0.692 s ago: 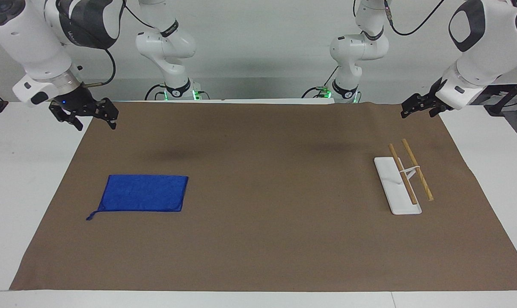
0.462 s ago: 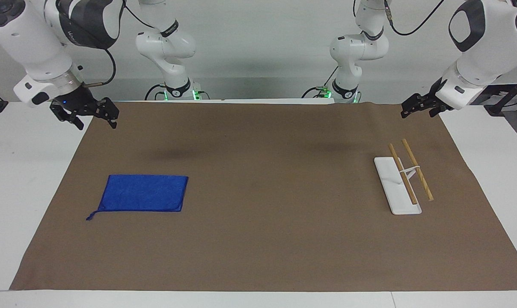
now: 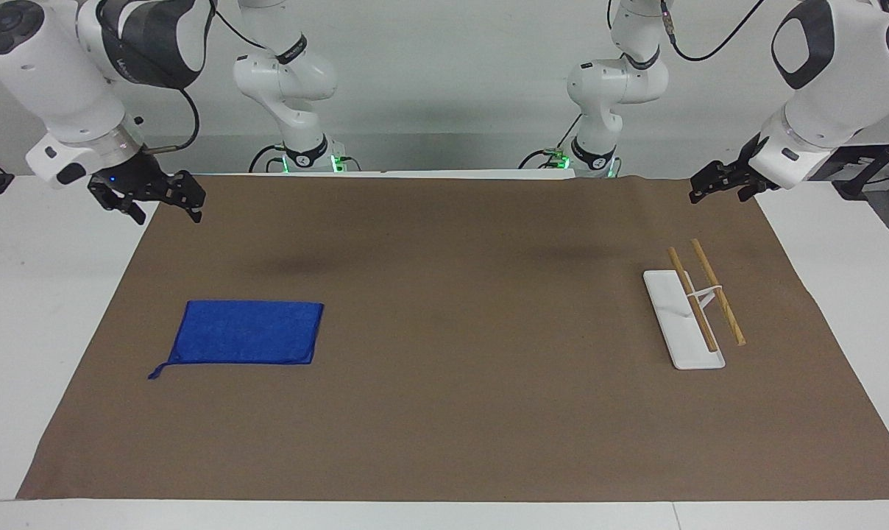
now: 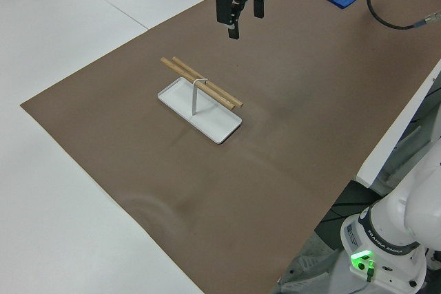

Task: Right arm passes towel to left arm to hang
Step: 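Move the right gripper down to the blue towel's near corner, then grasp the blue towel's corner with the right gripper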

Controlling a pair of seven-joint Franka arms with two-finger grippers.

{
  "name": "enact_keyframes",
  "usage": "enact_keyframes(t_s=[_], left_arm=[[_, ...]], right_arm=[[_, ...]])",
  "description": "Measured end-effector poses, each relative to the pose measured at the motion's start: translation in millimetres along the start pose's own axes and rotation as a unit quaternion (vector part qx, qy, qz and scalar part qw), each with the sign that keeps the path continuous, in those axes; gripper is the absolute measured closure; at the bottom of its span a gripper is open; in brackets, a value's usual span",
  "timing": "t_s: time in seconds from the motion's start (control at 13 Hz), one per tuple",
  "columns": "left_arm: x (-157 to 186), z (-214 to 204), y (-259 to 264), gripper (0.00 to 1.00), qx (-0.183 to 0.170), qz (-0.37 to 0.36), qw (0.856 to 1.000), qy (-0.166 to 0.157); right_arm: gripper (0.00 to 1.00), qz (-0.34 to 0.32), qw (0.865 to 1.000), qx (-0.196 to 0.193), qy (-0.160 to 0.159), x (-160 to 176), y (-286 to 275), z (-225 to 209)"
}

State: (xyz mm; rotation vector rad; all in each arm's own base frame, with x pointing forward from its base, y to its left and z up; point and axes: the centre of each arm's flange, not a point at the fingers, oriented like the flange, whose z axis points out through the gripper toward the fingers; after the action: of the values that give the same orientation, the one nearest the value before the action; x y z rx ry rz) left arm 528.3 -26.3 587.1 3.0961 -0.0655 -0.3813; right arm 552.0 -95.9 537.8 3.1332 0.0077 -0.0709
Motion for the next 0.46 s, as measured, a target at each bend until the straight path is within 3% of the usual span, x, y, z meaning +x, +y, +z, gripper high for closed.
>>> enact_keyframes(t_s=[0.46], left_arm=[[0,0,0,0.0,0.0,0.0,1.0,0.0]], right_arm=[[0.0,-0.013,0.997,-0.017,0.067,16,2,162]])
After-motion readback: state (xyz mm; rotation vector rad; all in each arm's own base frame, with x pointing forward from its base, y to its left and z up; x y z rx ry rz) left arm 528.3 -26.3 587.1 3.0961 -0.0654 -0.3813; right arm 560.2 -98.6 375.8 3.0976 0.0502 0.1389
